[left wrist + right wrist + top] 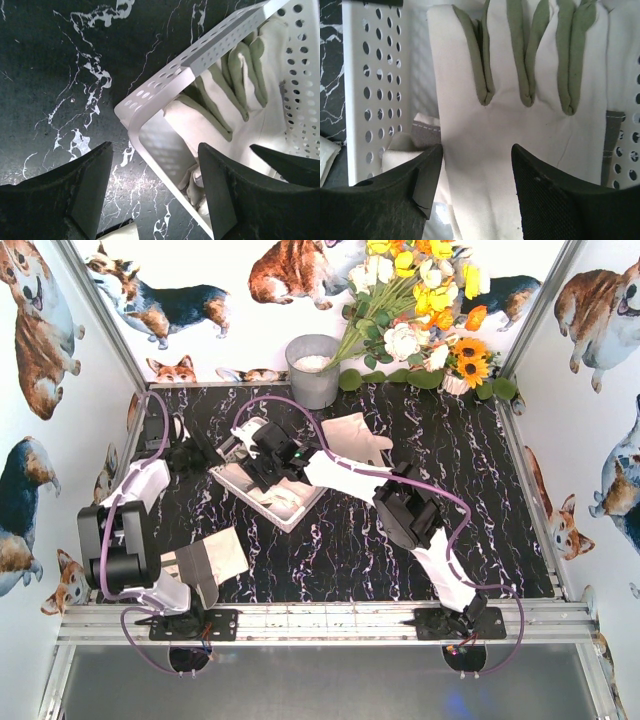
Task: Put the gloves into the storage basket
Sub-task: Adjust the glove in the bin.
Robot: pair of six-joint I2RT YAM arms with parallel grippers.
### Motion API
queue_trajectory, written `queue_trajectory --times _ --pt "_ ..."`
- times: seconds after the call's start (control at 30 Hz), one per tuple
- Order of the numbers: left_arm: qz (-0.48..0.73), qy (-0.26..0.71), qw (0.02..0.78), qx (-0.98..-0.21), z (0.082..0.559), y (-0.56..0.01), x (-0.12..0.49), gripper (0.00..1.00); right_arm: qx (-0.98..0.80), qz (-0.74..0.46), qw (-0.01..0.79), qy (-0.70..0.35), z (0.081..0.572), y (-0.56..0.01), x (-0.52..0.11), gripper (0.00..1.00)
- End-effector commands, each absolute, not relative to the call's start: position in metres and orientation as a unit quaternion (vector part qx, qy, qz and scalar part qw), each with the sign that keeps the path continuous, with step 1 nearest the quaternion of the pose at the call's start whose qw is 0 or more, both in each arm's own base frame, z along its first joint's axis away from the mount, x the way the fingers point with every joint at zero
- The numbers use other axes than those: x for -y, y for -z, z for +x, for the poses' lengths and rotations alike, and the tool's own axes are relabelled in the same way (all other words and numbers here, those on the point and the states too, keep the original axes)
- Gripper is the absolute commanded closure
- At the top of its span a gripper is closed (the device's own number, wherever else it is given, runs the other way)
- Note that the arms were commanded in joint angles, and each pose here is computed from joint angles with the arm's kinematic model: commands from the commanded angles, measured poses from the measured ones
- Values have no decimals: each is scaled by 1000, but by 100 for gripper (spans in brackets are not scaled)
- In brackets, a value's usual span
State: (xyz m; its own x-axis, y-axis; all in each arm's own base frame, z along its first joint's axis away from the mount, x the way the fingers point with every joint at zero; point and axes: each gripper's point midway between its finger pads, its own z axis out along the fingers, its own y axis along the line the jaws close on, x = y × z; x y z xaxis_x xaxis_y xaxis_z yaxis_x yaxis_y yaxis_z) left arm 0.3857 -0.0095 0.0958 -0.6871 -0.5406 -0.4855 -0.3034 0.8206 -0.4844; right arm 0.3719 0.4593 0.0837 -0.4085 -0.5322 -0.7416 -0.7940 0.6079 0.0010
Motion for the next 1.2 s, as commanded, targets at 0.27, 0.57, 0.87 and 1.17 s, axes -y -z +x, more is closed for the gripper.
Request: queue_trajectory --times 0.27,0.57,0.87,1.17 --pt "-226 200 280 -912 379 -71 13 44 -830 -323 437 -125 414 -107 -463 49" --pt "-211 241 287 -903 384 -75 26 52 -847 -284 432 -124 429 -94 -467 57" --pt "-188 278 334 -881 398 -101 35 43 -859 -235 421 -172 457 -96 -462 57" --pt "-234 193 351 -886 349 -119 13 29 -823 -287 408 -272 432 -156 -485 38"
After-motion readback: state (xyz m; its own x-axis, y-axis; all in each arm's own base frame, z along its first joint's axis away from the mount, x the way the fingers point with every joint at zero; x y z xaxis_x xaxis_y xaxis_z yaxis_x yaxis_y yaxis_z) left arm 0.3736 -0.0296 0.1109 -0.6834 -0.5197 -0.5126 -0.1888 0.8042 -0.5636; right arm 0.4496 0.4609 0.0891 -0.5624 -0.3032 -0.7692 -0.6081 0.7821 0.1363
